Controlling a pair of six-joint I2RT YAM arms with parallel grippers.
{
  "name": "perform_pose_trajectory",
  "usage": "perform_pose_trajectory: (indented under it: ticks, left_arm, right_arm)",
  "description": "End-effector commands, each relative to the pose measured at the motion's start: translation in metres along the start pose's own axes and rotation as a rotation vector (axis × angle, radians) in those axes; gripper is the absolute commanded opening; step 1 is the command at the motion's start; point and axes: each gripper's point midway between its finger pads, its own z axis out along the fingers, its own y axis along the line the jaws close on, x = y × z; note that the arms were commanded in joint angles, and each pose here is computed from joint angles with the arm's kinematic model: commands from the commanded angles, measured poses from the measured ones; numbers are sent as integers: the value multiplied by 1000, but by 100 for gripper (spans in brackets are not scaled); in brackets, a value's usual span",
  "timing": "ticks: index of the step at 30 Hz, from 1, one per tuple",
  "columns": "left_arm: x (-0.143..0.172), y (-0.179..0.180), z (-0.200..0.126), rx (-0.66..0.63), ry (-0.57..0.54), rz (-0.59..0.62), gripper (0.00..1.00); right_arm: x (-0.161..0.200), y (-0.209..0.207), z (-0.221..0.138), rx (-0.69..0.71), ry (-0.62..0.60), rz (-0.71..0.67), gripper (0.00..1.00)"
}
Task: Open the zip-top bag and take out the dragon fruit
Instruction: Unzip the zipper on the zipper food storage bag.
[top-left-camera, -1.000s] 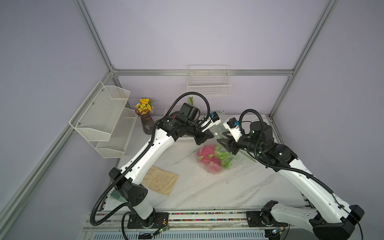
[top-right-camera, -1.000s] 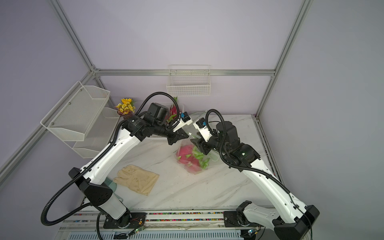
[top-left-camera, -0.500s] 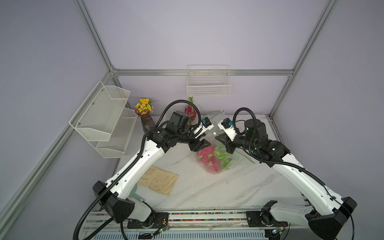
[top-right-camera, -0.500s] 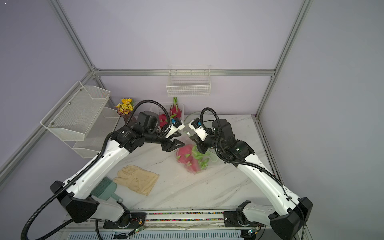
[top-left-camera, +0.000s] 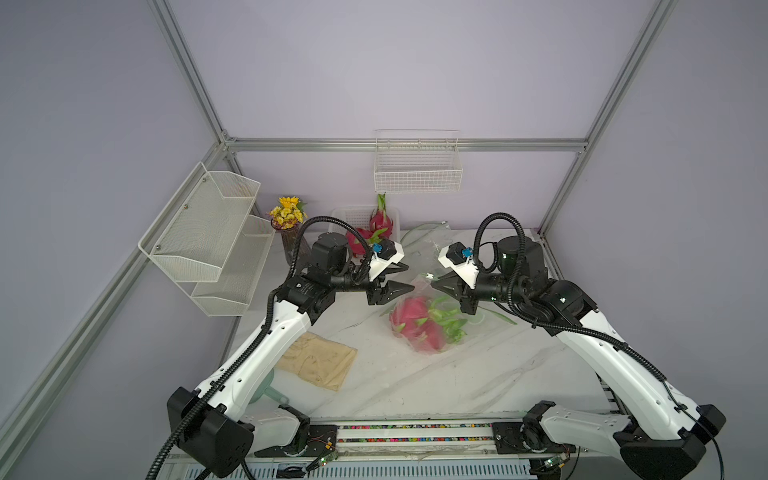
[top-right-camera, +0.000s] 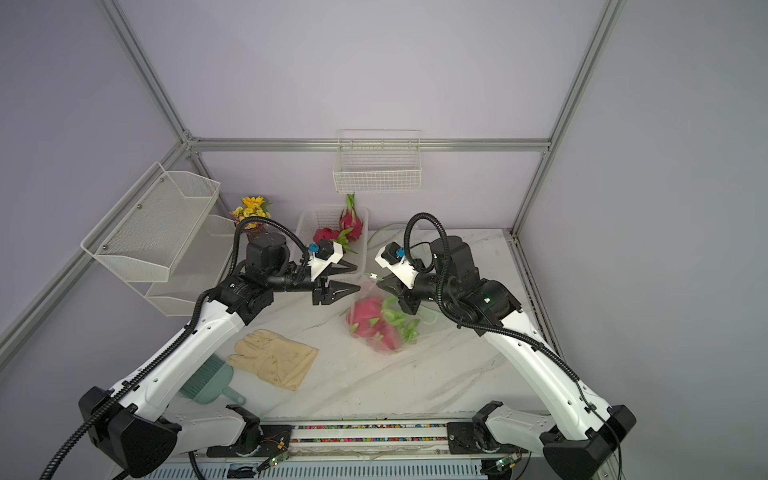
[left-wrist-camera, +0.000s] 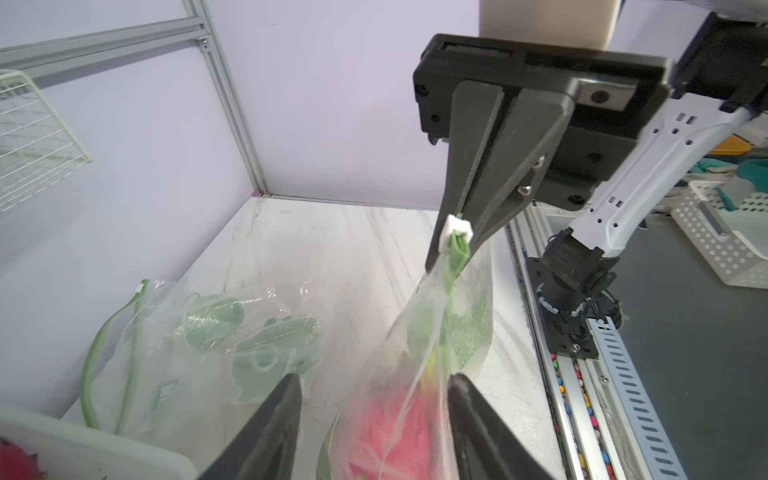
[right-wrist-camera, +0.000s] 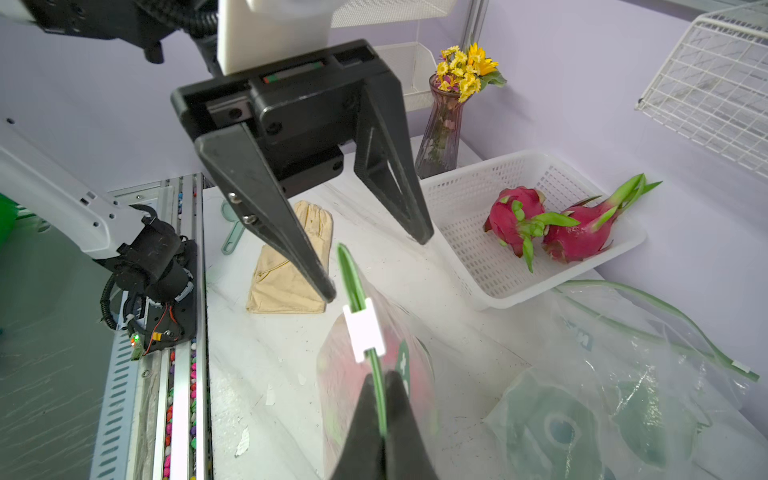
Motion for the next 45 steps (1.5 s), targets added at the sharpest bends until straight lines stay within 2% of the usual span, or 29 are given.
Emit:
perform_pose_trajectory:
  ticks: [1, 4, 11, 15, 18, 19, 25, 26, 29, 30, 35, 43, 45]
  left_arm:
    - [-32, -19, -4, 121, -104, 108, 55]
    - [-33, -27, -3, 176, -119, 109, 52]
    - [-32, -26, 10, 170, -104, 104, 45]
    - [-35, -27, 16, 170, -102, 110, 28]
    - [-36, -26, 17, 161, -101, 114, 3]
    - [-36, -26, 17, 159, -100, 112, 0]
    - [-46, -24, 17, 143, -127, 40, 0]
    - [-47, -24, 17, 134, -131, 35, 0]
    - [-45, -16, 17, 67, -127, 10, 0]
    - [-45, -14, 17, 53, -124, 3, 0]
    - [-44, -6, 16, -2, -112, -31, 0]
    - [-35, -10, 15, 1, -80, -48, 0]
    - [-34, -12, 15, 4, -76, -47, 0]
  right_arm:
    - [-28, 16, -17, -62, -88, -102, 0]
    - [-31, 21, -18, -94, -93, -107, 0]
    - [-28, 20, -13, -103, -86, -115, 0]
    - [-26, 21, -13, -104, -83, -118, 0]
    - [-25, 21, -14, -100, -83, -118, 0]
    - [-25, 21, -15, -96, -82, -120, 0]
    - [-21, 22, -20, -70, -87, -144, 1]
    - [-20, 23, -22, -67, -93, -156, 6]
    - [-22, 19, -26, -18, -125, -171, 38]
    - [-23, 16, -27, 6, -140, -172, 42]
    - [-24, 13, -22, 5, -154, -161, 42]
    - [-20, 8, -5, -22, -140, -124, 42]
    - [-20, 8, -5, -24, -144, -123, 39]
